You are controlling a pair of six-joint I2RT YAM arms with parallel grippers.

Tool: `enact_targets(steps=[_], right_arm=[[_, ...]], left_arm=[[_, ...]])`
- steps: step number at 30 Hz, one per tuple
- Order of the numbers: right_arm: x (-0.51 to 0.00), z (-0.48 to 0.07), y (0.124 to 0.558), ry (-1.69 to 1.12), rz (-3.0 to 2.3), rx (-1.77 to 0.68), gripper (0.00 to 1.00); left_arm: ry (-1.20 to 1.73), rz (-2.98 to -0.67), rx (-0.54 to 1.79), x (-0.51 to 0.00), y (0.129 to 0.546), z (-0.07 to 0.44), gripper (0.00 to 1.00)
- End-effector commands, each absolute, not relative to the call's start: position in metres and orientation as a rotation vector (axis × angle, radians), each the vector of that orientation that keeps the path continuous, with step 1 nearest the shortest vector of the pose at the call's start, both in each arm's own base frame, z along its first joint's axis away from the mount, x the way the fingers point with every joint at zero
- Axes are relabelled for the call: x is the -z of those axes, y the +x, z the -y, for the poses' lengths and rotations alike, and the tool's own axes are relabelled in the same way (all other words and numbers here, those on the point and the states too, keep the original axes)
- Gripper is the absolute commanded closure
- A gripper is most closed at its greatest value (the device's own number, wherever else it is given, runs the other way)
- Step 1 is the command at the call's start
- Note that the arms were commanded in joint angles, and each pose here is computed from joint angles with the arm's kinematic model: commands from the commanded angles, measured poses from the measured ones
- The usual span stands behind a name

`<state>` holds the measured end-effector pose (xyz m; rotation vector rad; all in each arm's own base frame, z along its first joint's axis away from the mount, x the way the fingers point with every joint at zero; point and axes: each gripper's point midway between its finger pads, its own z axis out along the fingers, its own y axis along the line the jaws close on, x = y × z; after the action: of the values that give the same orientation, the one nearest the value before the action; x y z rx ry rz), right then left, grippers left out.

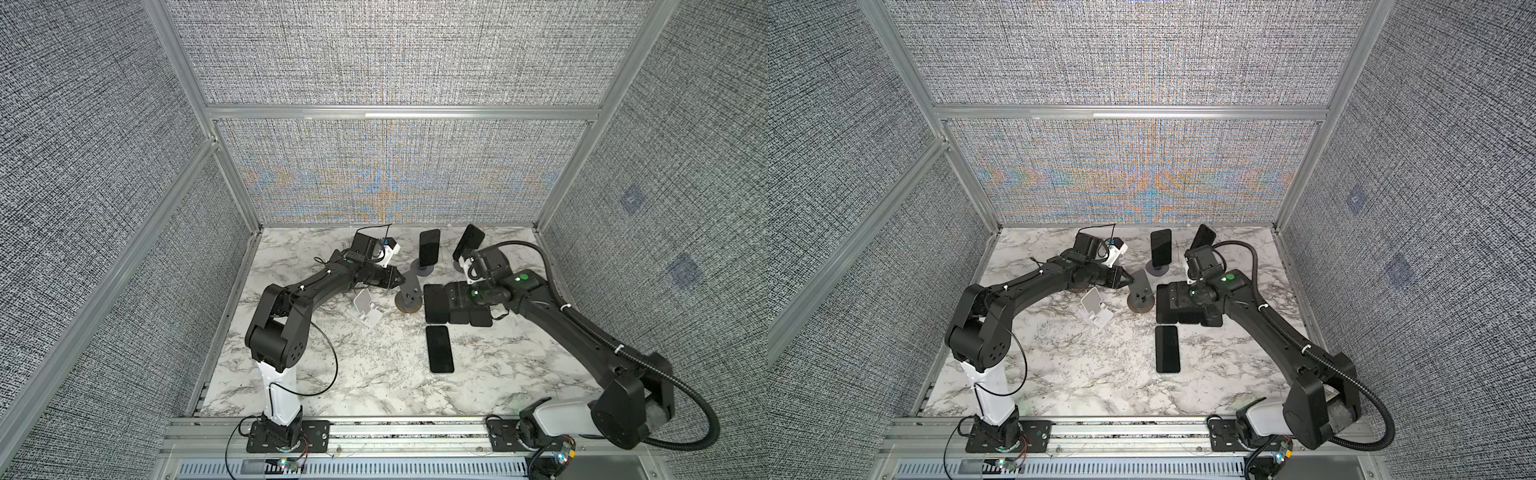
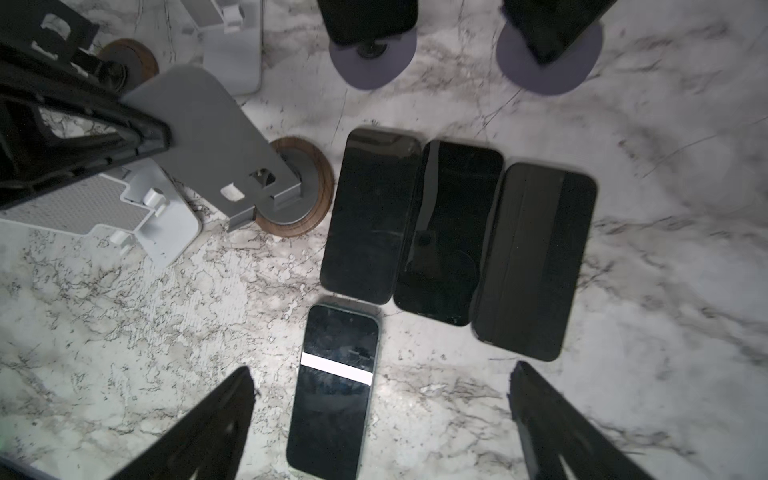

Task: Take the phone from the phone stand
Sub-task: 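Lay the phone flat below the row of phones and open the right gripper, then raise the right gripper away while the left arm reaches to a far stand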

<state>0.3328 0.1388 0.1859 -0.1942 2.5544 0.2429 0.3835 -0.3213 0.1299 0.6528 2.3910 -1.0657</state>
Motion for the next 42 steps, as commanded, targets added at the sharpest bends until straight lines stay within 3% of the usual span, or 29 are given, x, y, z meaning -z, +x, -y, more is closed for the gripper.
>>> enact_targets(steps=[1,9,17,19,24,30,33,42], right_arm=[[-0.200,-0.121,0.350,-0.242,-2.501,-0.182,0.09],[-0.228,-0.108,0.390,-0.209,-2.386,-0.233,0.09],[-0.233,-0.107,0.387,-0.216,-2.379,-0.254,0.10],[-0.231,-0.104,0.383,-0.216,-2.385,-0.249,0.10],[-0.235,-0.095,0.370,-0.201,-2.386,-0.242,0.10],[-0.238,-0.086,0.354,-0.179,-2.393,-0.244,0.09],[-0.233,-0.083,0.343,-0.182,-2.411,-0.246,0.10],[-0.222,-0.095,0.313,-0.235,-2.420,-0.372,0.10]], left_arm=[[0.666,-2.384,1.026,-0.132,0.387,0.319,0.85],[0.661,-2.403,0.958,-0.133,0.396,0.315,0.86],[0.678,-2.436,0.876,-0.125,0.406,0.308,0.85],[0.680,-2.433,0.875,-0.126,0.407,0.308,0.79],[0.723,-2.390,0.890,-0.145,0.407,0.310,0.50],[0.847,-2.245,0.980,-0.185,0.411,0.329,0.29],[0.911,-2.133,0.993,-0.209,0.424,0.337,0.26],[0.928,-2.035,1.069,-0.211,0.488,0.363,0.29]])
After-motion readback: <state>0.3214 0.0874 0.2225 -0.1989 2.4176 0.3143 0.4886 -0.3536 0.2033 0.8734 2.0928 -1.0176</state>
